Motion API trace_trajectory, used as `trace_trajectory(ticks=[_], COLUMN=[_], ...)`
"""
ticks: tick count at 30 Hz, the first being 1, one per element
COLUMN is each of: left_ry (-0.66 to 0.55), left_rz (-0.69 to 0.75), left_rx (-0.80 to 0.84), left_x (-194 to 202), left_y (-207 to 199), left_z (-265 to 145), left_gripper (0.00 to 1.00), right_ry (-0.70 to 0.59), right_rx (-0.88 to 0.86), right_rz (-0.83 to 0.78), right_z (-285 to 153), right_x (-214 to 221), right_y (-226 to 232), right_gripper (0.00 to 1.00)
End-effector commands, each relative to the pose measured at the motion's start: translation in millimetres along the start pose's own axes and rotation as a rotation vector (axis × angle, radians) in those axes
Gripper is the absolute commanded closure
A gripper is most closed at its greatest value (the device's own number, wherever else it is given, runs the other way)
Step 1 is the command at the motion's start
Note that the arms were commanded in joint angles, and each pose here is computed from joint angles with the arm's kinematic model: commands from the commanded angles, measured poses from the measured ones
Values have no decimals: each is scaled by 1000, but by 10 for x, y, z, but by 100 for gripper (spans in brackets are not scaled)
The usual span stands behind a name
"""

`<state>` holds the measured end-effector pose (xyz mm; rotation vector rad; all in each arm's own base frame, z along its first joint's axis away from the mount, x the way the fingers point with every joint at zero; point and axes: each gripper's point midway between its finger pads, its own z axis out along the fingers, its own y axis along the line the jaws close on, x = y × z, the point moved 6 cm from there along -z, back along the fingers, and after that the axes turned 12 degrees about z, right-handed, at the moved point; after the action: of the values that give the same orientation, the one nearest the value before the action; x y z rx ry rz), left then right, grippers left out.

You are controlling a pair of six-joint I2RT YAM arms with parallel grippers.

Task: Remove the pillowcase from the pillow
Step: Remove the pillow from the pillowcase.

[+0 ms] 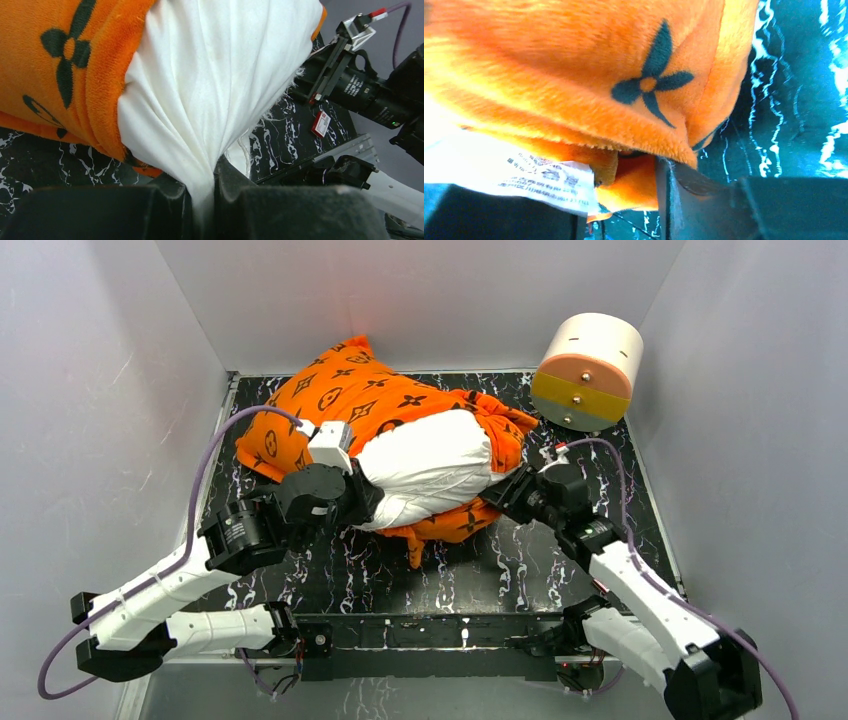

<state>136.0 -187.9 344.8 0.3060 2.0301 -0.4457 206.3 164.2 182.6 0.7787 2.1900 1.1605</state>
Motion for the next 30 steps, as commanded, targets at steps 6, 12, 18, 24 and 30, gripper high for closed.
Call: trace_trajectory(ticks=[6, 12, 18, 24, 30], left_ry=[-170, -154, -145, -145, -137], left_rz=[-82, -72, -80, -84, -83], left_rx=[-6, -2, 1, -3, 8], left_x=[-307, -284, -263, -259, -243], left_y=[119, 91, 89, 93, 61], left_z=[-216, -180, -183, -177, -145], left_gripper=[100, 100, 100, 100, 100], right_ry=[-200, -221, -202, -10, 137], right_rx=[92, 38, 90, -9, 11], right_rz=[-340, -402, -459, -422, -263], right_z=[-467, -562, -426, -364, -464], right_x=[-492, -569, -650, -400, -82], right_y=[346, 609, 633, 679, 399], right_gripper=[36, 29, 29, 29, 22])
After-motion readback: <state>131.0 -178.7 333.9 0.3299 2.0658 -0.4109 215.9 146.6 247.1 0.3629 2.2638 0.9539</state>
